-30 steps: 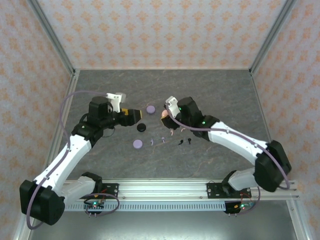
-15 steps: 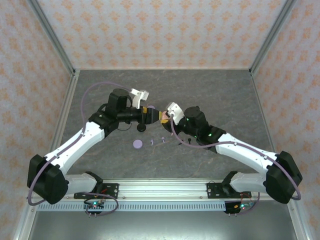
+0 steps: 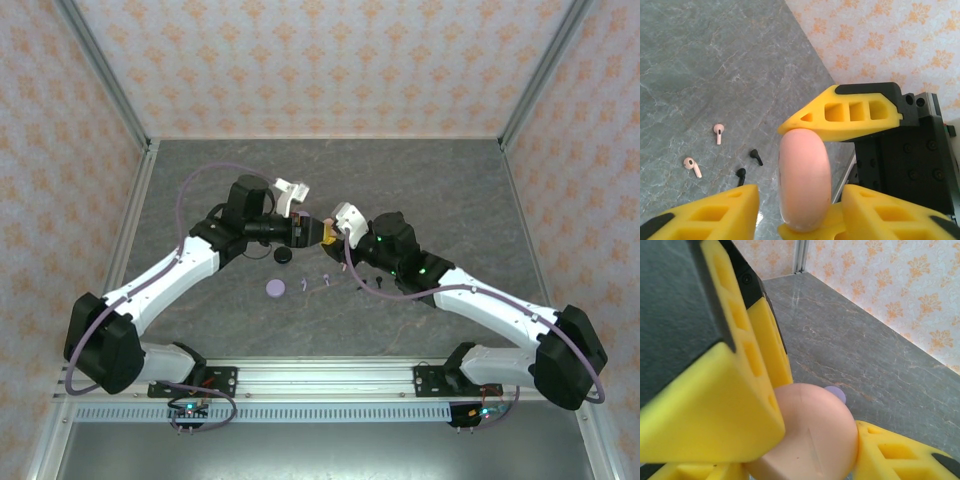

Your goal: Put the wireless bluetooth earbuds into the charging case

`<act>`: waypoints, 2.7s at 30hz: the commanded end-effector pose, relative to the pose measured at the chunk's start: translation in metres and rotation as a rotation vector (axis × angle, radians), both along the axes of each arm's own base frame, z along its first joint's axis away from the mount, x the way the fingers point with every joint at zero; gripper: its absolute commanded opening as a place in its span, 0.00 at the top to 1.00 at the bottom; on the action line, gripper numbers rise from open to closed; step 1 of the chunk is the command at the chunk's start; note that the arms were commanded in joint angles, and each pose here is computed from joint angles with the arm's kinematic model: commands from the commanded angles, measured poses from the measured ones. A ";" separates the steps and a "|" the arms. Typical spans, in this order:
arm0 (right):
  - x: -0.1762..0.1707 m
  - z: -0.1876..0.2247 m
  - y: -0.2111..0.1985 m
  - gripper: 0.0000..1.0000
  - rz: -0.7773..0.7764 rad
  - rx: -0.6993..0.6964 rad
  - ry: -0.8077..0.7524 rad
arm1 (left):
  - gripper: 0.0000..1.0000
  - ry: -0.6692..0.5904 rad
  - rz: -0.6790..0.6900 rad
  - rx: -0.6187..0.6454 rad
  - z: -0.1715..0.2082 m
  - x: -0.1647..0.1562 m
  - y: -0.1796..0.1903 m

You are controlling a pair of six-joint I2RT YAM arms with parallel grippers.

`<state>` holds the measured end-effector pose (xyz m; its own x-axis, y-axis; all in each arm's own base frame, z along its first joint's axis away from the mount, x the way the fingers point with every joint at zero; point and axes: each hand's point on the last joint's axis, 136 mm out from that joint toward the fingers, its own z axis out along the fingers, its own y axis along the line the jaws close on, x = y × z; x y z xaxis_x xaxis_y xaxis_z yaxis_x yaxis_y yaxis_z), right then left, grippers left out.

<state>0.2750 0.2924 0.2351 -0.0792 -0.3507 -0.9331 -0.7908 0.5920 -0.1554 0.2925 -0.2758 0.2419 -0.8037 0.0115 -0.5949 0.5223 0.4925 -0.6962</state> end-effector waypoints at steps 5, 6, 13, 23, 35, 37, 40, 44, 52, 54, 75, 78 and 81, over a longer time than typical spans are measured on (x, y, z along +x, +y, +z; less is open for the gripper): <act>-0.004 0.026 0.010 0.53 0.051 0.063 -0.052 | 0.65 -0.035 -0.105 -0.052 0.019 -0.010 -0.014; -0.005 0.026 0.011 0.53 0.058 0.066 -0.048 | 0.67 -0.035 -0.110 -0.052 0.019 -0.010 -0.015; -0.005 0.029 0.011 0.52 0.054 0.066 -0.041 | 0.80 -0.043 -0.129 -0.032 0.018 -0.013 -0.014; -0.010 0.011 -0.006 0.20 0.005 0.010 0.069 | 0.92 -0.207 -0.047 0.009 0.028 -0.003 -0.002; -0.041 0.038 -0.043 0.06 0.107 0.246 0.210 | 0.99 -0.629 0.038 0.013 0.050 -0.006 0.022; -0.040 0.050 -0.044 0.13 0.129 0.297 0.214 | 1.00 -0.700 0.034 0.024 0.052 -0.011 0.024; -0.038 0.065 -0.042 0.16 0.152 0.315 0.180 | 1.00 -0.784 0.017 0.056 0.052 -0.018 0.025; -0.035 0.077 -0.032 0.17 0.210 0.298 0.169 | 1.00 -0.835 -0.025 0.089 0.050 -0.026 0.021; -0.017 0.076 -0.015 0.19 0.228 0.272 0.195 | 1.00 -0.854 -0.060 0.092 0.051 -0.032 0.014; -0.013 0.075 -0.013 0.19 0.227 0.268 0.193 | 1.00 -0.852 -0.067 0.093 0.050 -0.032 0.013; 0.019 0.068 -0.008 0.21 0.164 0.231 0.247 | 1.00 -0.857 -0.118 0.120 0.044 -0.037 0.010; 0.016 0.078 -0.019 0.22 0.140 0.260 0.262 | 1.00 -0.872 -0.114 0.135 0.041 -0.039 0.012; 0.016 0.085 -0.040 0.25 0.057 0.306 0.314 | 1.00 -0.891 -0.106 0.159 0.035 -0.041 0.018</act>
<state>0.2945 0.2715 0.2901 -0.3514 -0.1487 -0.9243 -0.8372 0.4919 0.2392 0.2568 -0.2616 0.2698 -0.1088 0.1879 -0.9761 0.8850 0.4656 -0.0090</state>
